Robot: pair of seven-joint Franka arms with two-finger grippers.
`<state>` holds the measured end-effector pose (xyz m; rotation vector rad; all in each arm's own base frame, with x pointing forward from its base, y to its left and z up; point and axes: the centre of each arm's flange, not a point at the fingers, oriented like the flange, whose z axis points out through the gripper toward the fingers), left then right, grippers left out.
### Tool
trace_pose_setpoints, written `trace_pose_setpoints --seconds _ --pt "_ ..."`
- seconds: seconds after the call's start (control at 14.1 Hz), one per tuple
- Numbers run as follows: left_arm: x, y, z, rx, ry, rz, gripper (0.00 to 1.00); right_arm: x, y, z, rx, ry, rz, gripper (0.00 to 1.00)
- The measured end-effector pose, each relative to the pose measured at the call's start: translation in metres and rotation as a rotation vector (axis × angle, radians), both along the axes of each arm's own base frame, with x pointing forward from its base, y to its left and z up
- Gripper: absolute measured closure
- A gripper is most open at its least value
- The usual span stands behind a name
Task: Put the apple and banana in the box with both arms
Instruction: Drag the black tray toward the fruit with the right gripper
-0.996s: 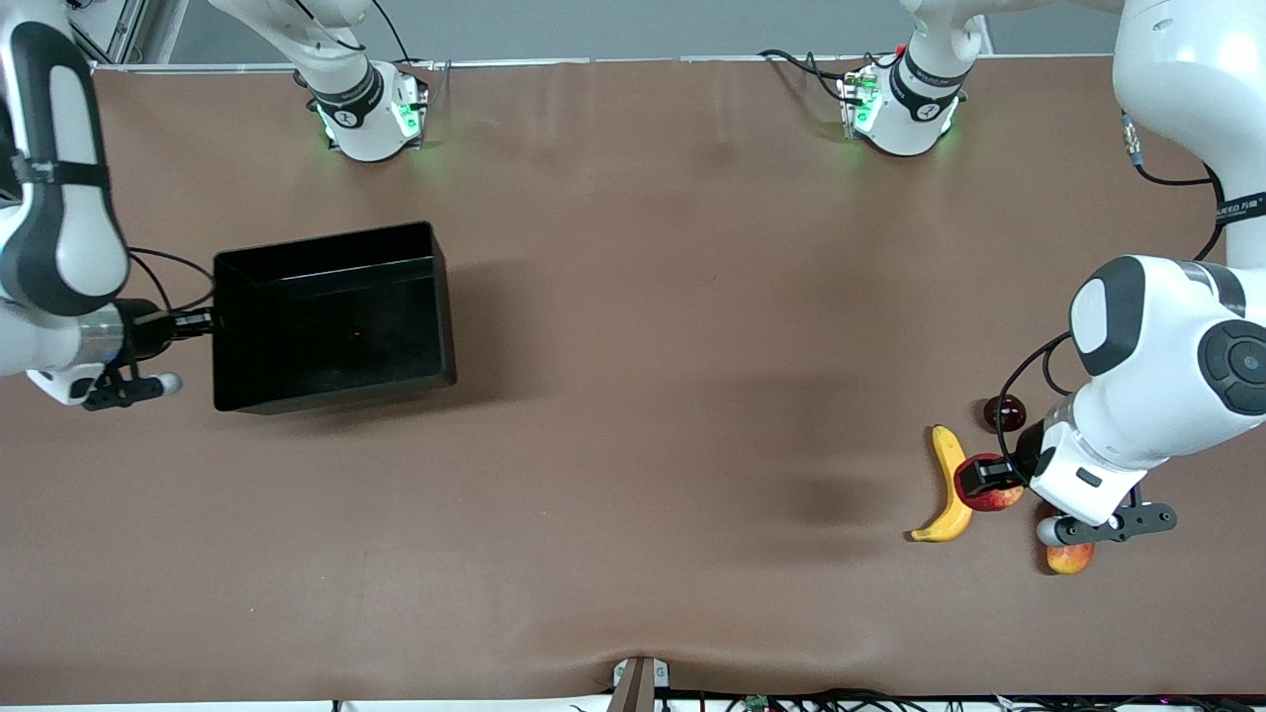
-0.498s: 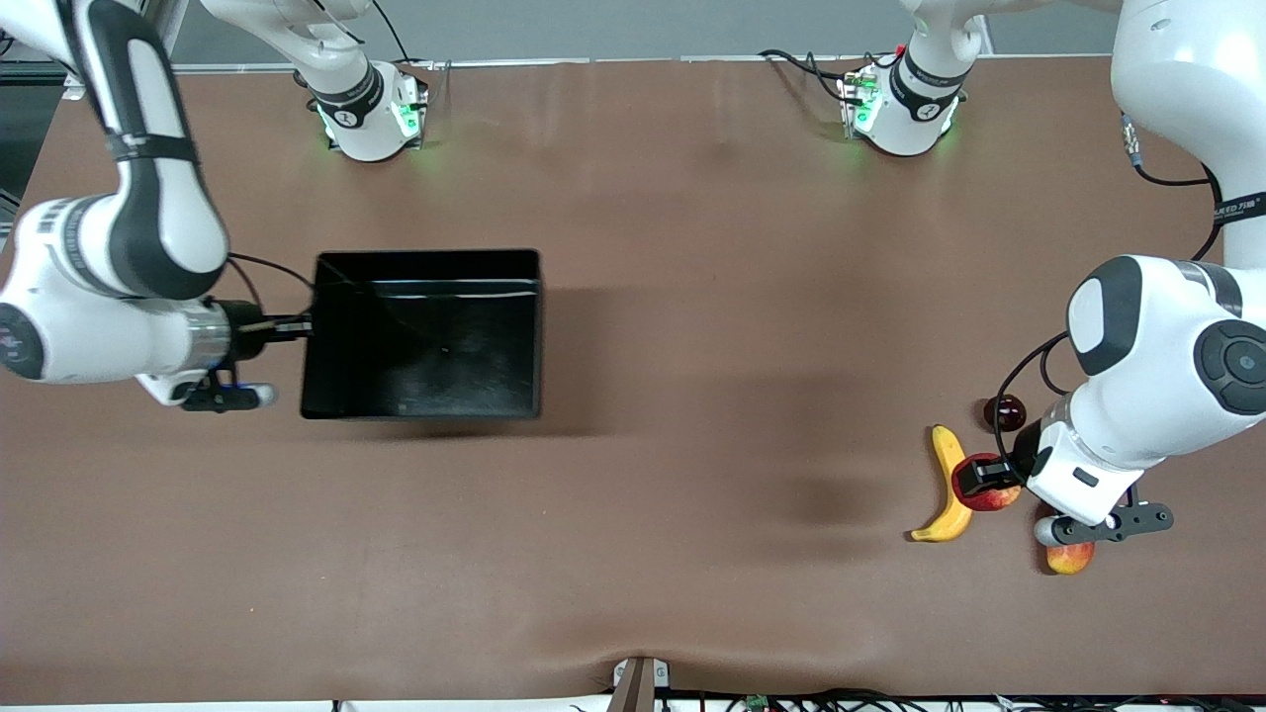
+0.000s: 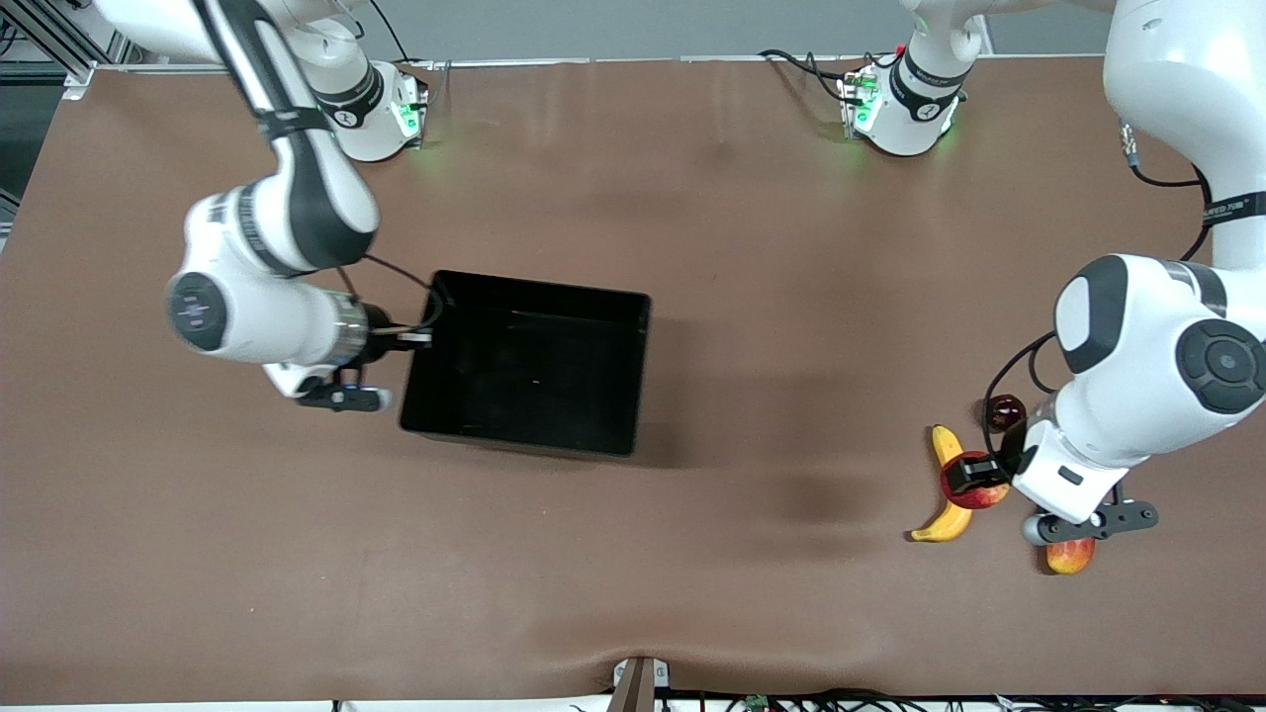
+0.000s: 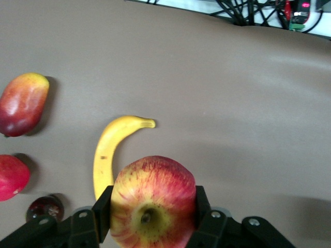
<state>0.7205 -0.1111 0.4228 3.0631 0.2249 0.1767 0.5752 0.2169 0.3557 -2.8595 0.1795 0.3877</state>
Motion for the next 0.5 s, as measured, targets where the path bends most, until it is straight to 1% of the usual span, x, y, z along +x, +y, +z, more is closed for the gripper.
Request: trace_pose_setpoints --seconds 0.21,0.5 --pt "-0.009 -0.029 0.01 -0.001 0.011 0.006 0.36 -0.009 0.054 -0.023 0.038 -0.027 -0.032 0.94" --pt "-0.017 -0.046 0.014 0.003 0.037 0.013 0.36 -0.026 0.115 -0.078 0.053 -0.015 -0.069 0.94"
